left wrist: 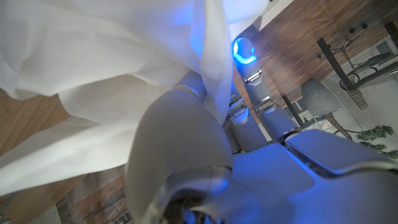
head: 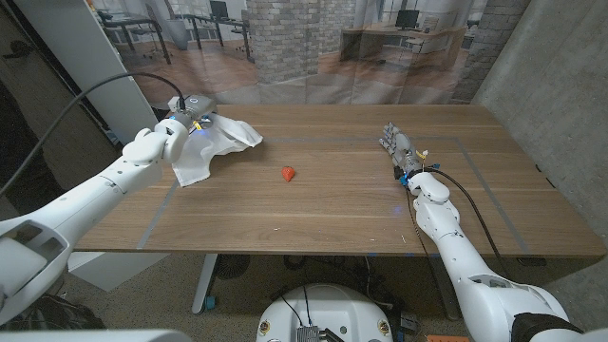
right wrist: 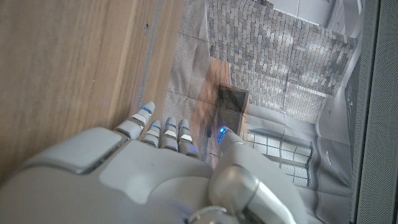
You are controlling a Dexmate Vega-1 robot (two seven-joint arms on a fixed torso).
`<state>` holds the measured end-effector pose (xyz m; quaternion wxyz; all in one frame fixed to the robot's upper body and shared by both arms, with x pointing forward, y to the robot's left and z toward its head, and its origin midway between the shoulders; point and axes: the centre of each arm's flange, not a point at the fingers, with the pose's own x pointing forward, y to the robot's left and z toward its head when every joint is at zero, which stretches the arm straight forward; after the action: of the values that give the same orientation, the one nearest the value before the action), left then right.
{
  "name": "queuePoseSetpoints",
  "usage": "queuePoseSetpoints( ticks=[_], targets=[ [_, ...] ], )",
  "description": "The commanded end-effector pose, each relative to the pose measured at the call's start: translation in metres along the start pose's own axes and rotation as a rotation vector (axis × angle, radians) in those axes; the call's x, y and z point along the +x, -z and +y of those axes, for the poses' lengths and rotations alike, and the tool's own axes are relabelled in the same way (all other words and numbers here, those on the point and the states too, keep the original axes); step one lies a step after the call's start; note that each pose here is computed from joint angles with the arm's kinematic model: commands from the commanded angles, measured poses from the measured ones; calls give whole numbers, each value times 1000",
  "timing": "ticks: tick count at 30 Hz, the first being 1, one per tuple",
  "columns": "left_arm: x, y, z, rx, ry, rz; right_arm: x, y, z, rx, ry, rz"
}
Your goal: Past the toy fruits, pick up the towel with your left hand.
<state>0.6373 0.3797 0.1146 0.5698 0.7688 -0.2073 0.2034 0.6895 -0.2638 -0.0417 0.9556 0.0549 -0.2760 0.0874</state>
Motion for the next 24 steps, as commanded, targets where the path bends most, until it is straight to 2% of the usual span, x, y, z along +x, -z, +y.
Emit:
queuePoseSetpoints(
  ticks=[1, 11, 24],
  targets=[
    [-4, -1, 18, -11, -71, -4, -4, 0, 0, 4, 2, -4],
    [-8, -2, 30, -34, -130, -6, -6, -1, 0, 4, 1, -14],
    [-12, 1, 41, -59, -200, 1, 3, -9, 3, -3, -16, -44]
  ],
)
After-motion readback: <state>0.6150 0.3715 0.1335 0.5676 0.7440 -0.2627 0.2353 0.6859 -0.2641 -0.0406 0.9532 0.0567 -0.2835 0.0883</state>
